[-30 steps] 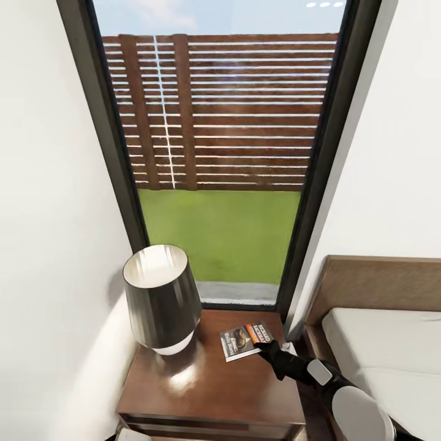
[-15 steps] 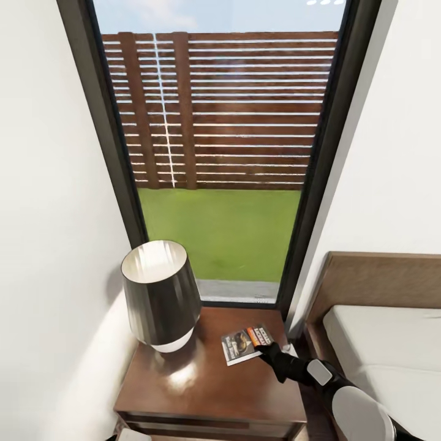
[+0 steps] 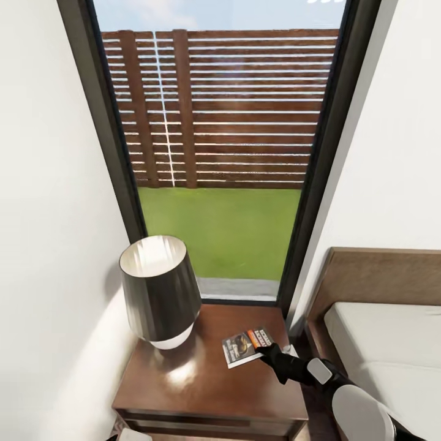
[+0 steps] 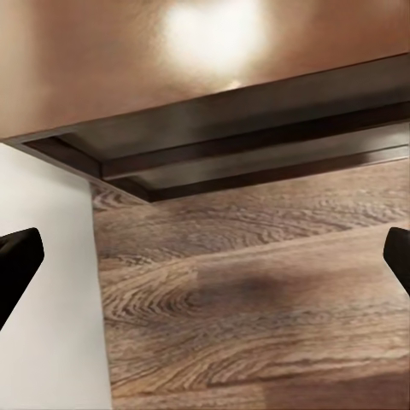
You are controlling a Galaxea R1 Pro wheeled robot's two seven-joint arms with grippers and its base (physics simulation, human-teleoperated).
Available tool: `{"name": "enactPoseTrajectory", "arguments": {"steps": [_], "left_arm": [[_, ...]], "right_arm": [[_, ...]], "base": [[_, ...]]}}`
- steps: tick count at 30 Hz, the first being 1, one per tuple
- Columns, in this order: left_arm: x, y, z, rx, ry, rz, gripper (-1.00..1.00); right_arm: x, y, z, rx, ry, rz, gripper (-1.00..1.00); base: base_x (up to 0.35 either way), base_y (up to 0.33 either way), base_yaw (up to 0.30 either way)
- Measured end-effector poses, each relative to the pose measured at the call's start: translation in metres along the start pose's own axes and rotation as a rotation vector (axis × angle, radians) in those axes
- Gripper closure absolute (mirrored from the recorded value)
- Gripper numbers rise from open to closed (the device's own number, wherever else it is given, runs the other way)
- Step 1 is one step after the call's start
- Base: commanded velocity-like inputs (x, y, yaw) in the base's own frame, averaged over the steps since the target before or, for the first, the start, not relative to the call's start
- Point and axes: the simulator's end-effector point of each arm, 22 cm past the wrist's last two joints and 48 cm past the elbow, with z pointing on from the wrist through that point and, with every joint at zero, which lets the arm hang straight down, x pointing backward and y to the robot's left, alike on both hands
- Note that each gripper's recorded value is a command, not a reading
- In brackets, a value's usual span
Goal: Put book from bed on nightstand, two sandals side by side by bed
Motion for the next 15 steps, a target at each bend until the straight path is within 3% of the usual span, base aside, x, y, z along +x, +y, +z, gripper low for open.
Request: {"name": "enactPoseTrajectory", "arguments": {"steps": [15], "left_arm": [[0.016, -0.005, 0.021, 0.002, -0.001, 0.003, -1.00]], "right_arm": [[0.009, -0.020, 0.015, 0.002, 0.053, 0.021, 1.00]], "base": [[0.000, 0.000, 0.000]]}}
